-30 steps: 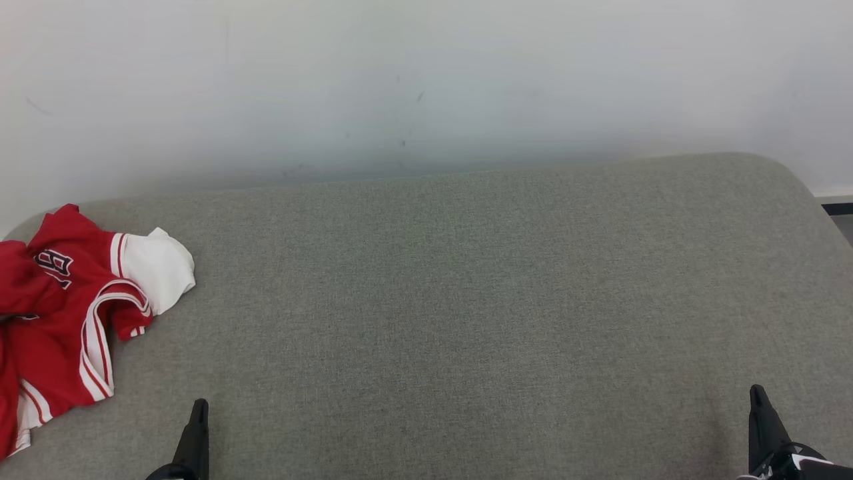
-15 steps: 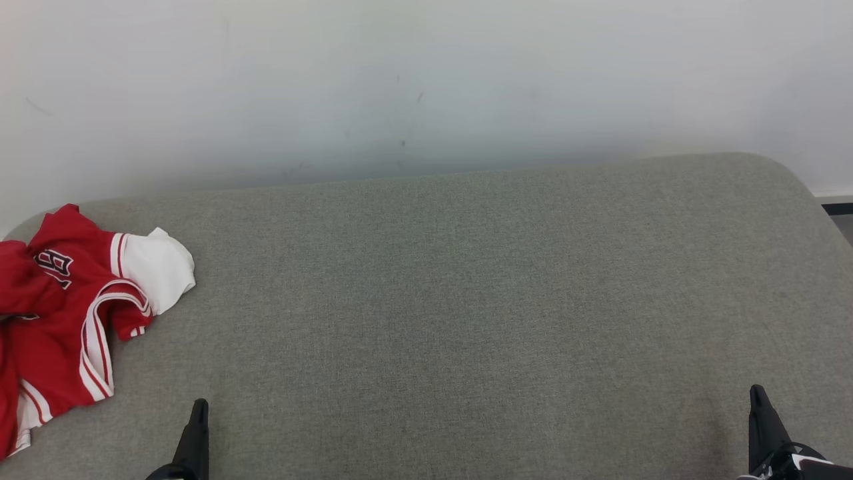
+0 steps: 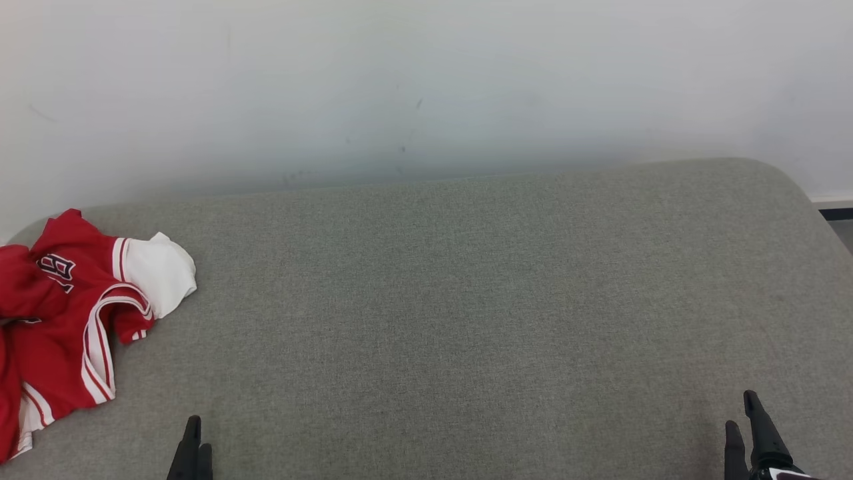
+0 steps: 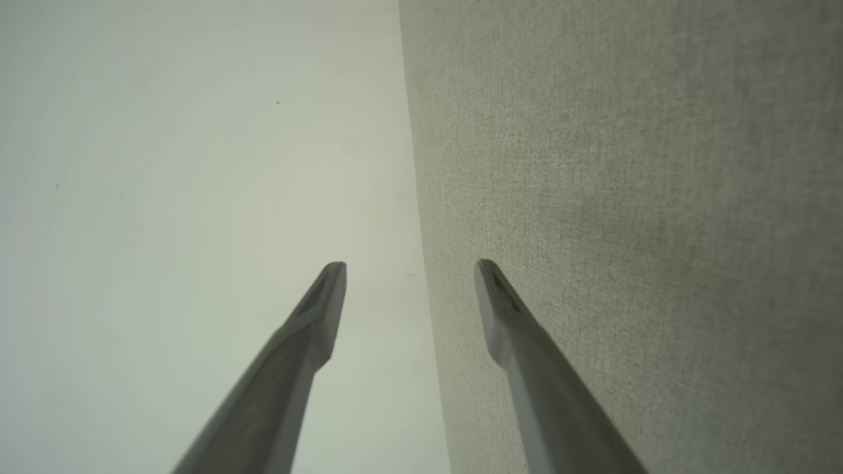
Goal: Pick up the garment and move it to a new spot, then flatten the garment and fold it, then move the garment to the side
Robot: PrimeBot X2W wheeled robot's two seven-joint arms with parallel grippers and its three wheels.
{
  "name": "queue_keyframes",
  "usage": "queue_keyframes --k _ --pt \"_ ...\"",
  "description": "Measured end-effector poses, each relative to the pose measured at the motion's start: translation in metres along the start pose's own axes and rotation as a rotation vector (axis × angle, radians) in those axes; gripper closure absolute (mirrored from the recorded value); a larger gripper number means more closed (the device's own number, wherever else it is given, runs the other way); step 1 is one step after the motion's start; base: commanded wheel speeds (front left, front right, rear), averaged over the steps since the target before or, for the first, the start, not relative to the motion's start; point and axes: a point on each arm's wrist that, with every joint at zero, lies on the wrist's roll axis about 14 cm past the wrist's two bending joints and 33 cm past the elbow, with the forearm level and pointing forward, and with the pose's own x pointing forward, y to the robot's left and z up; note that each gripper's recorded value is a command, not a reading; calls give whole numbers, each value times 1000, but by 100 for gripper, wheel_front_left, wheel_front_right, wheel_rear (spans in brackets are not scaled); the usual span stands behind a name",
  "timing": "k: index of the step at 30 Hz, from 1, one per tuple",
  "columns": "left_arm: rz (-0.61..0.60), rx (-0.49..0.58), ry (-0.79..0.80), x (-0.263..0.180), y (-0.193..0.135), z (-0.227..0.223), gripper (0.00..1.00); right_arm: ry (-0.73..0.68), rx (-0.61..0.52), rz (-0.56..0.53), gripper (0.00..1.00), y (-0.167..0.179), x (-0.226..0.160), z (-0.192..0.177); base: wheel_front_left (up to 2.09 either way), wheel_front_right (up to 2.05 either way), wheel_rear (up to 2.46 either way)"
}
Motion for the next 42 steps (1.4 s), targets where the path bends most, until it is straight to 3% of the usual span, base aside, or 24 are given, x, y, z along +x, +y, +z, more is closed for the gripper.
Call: queue_keyframes --k 11,42 --pt "19 162 -58 -7 5 14 0 9 -136 -8 0 -2 -1 -9 0 0 0" --pt "13 821 -82 -26 -6 9 0 161 -777 67 0 2 -8 -59 0 0 0"
